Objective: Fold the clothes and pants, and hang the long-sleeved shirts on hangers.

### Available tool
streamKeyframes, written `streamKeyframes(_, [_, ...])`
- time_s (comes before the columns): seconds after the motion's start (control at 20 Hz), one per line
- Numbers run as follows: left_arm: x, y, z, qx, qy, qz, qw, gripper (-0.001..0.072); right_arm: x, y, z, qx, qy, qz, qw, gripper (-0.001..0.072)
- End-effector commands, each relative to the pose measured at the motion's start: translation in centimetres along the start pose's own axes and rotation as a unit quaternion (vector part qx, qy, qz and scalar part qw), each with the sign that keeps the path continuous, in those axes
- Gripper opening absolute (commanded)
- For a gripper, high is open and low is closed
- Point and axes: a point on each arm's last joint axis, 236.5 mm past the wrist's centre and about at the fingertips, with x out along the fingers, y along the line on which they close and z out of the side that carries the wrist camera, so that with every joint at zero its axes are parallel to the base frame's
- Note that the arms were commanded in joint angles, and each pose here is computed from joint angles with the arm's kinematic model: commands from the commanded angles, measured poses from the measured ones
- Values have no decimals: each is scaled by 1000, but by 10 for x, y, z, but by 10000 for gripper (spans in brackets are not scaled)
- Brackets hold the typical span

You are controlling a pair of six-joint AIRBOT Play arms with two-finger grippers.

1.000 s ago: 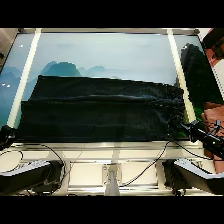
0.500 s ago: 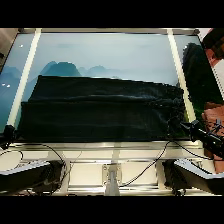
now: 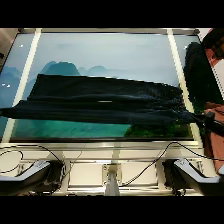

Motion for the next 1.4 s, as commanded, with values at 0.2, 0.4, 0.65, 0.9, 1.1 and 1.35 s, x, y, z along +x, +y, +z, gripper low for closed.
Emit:
streamKeyframes(0.2, [-8, -17, -14, 12, 30, 54, 998, 25, -60, 10, -24, -107, 35, -235, 965, 36])
streamKeyframes(0.4, [-2, -3, -36, 86, 86, 133, 984, 25, -75, 0, -39, -120, 54, -302, 944, 36])
streamKeyframes(0.65, [15, -21, -12, 96, 34, 131, 986, 26, -74, -1, -34, -103, 39, -308, 945, 36])
streamKeyframes(0.9, [42, -71, 27, 126, -67, 101, 985, 24, -56, 8, -11, -92, 3, -280, 956, 36])
streamKeyframes(1.1, [70, -113, 40, 140, -111, 74, 981, 23, -9, 21, -17, -153, 61, -266, 950, 36])
streamKeyframes(1.35, [117, -136, 43, 156, -38, 74, 984, 22, 40, 51, 13, -208, 60, -267, 939, 35])
